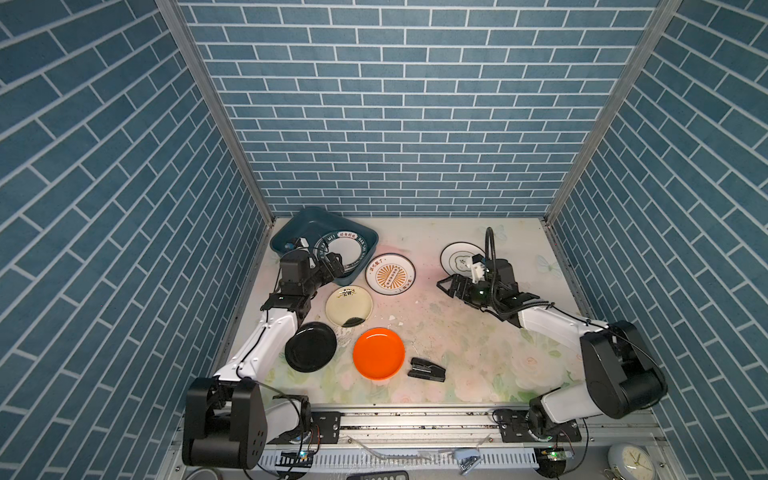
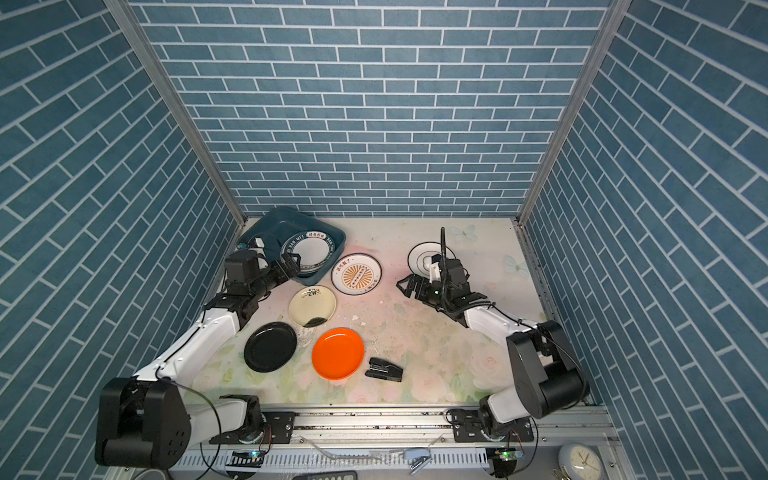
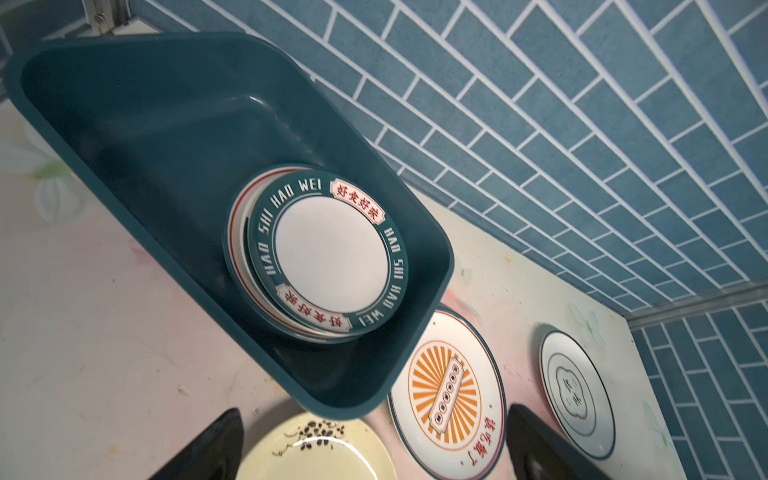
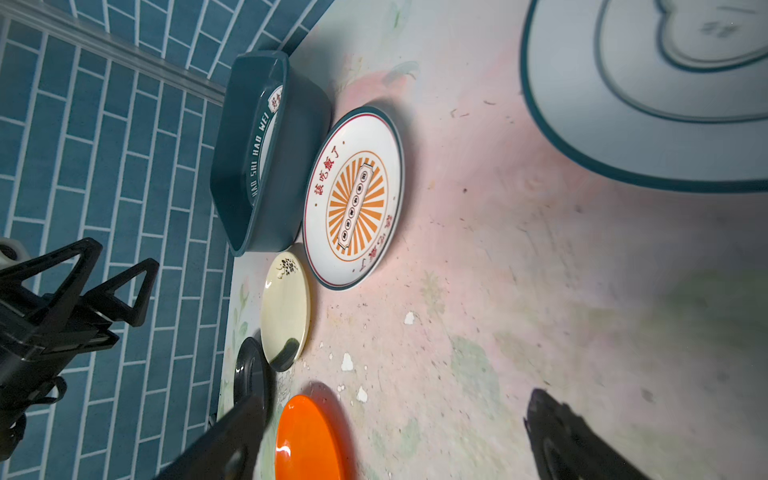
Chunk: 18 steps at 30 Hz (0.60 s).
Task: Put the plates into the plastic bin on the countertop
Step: 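Release the plate into the bin while the right gripper moves to the sunburst plate, then grasp the orange sunburst plate rim with the right gripper and lift it upright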
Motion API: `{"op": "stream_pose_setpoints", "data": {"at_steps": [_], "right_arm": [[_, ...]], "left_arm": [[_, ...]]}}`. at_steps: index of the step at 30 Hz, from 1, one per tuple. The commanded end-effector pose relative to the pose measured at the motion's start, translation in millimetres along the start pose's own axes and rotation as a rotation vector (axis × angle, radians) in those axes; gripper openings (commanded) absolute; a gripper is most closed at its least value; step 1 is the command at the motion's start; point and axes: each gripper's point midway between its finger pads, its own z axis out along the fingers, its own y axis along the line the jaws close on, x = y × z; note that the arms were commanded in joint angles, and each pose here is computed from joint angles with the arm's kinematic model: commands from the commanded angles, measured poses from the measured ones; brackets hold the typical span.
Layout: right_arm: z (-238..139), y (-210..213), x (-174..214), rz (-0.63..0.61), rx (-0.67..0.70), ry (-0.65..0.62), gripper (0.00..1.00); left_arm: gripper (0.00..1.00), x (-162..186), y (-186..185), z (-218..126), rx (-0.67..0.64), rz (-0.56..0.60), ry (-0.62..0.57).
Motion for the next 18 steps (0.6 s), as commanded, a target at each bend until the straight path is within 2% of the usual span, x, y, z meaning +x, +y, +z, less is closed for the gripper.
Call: {"op": "stream_pose_setpoints", "data": {"at_steps": [1, 8, 14, 18], "right_arm": [[26.4, 16.6, -11.7, -0.048, -0.048, -0.021, 0.94], [84.2, 18.8, -16.2, -0.005, -0.126, 0.002, 0.80], [114.5, 2.8, -13.2, 0.009, -0.073, 0.031, 0.74], [130.6, -3.4, -9.4, 0.013, -0.066, 0.059, 0.66]], "left_arm": [[1.00, 9.4, -12.6, -11.2, 0.005, 0.049, 0.009], [1.00, 14.2, -13.1, -19.8, 0.007, 0.054, -0.006], [1.00, 19.5, -13.3, -23.9, 0.029, 0.054, -0.009], [1.00, 19.3, -17.1, -29.5, 0.053, 0.040, -0.014]]}}
